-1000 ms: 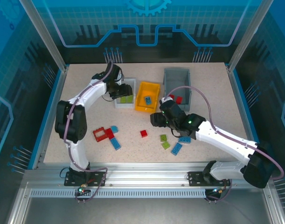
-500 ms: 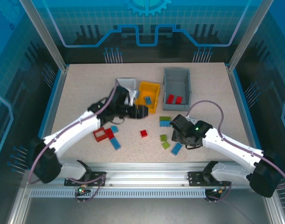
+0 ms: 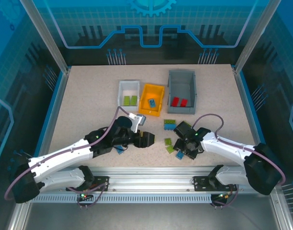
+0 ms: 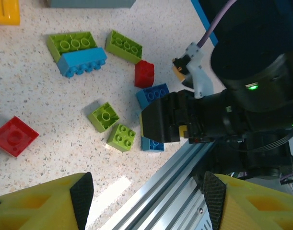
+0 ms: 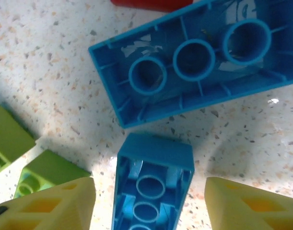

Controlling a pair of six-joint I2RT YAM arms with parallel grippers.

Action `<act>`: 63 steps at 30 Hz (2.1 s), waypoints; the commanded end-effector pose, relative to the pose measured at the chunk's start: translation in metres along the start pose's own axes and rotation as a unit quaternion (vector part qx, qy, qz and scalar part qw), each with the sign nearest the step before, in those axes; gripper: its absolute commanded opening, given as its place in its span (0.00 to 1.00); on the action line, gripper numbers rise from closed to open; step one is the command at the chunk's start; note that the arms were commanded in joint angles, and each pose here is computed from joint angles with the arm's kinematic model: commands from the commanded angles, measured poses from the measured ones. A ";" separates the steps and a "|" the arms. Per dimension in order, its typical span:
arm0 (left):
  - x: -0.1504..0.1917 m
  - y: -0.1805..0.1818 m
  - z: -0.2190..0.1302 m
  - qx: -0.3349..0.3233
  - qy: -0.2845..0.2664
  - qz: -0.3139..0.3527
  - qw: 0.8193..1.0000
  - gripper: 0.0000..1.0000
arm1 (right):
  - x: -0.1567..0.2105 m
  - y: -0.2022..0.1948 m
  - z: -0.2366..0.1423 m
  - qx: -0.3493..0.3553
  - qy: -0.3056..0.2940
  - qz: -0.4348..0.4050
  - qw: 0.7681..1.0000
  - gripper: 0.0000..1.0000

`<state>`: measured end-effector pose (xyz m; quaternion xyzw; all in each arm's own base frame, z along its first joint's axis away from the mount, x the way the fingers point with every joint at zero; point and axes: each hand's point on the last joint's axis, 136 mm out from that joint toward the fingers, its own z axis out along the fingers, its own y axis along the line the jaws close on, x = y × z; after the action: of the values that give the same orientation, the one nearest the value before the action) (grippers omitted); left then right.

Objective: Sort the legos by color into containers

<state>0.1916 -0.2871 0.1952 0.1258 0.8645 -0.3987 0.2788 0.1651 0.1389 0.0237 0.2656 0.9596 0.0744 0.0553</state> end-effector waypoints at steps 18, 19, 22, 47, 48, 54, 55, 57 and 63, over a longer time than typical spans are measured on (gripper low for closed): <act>-0.063 0.022 -0.072 -0.128 -0.160 -0.016 0.979 0.65 | -0.048 0.140 -0.100 -0.093 -0.185 -0.237 0.949 0.26; -0.064 0.024 -0.075 -0.135 -0.167 -0.017 0.977 0.65 | -0.053 0.161 -0.102 -0.109 -0.189 -0.257 0.942 0.27; -0.068 0.026 -0.080 -0.144 -0.178 -0.018 0.973 0.65 | -0.073 0.216 -0.100 -0.132 -0.192 -0.302 0.925 0.28; -0.061 0.030 -0.068 -0.152 -0.151 -0.027 0.976 0.65 | -0.152 0.296 -0.036 -0.116 -0.152 -0.302 0.934 0.61; -0.060 0.030 -0.068 -0.152 -0.151 -0.028 0.976 0.65 | -0.153 0.295 -0.043 -0.118 -0.158 -0.300 0.933 0.61; -0.057 0.031 -0.063 -0.155 -0.137 -0.028 0.978 0.65 | -0.153 0.285 -0.095 -0.137 -0.206 -0.297 0.922 0.61; -0.057 0.031 -0.062 -0.157 -0.135 -0.029 0.978 0.64 | -0.152 0.283 -0.104 -0.141 -0.213 -0.299 0.920 0.60; -0.056 0.034 -0.062 -0.166 -0.131 -0.031 0.977 0.64 | -0.151 0.277 -0.118 -0.144 -0.223 -0.298 0.917 0.59; -0.047 0.064 -0.073 -0.251 -0.099 -0.084 0.959 0.62 | -0.124 0.259 -0.154 -0.162 -0.264 -0.344 0.887 0.58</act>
<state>0.2301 -0.2119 0.2272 -0.0140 0.8949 -0.2427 0.3742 0.3950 0.2738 0.2231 -0.0437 0.9238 0.1453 0.3514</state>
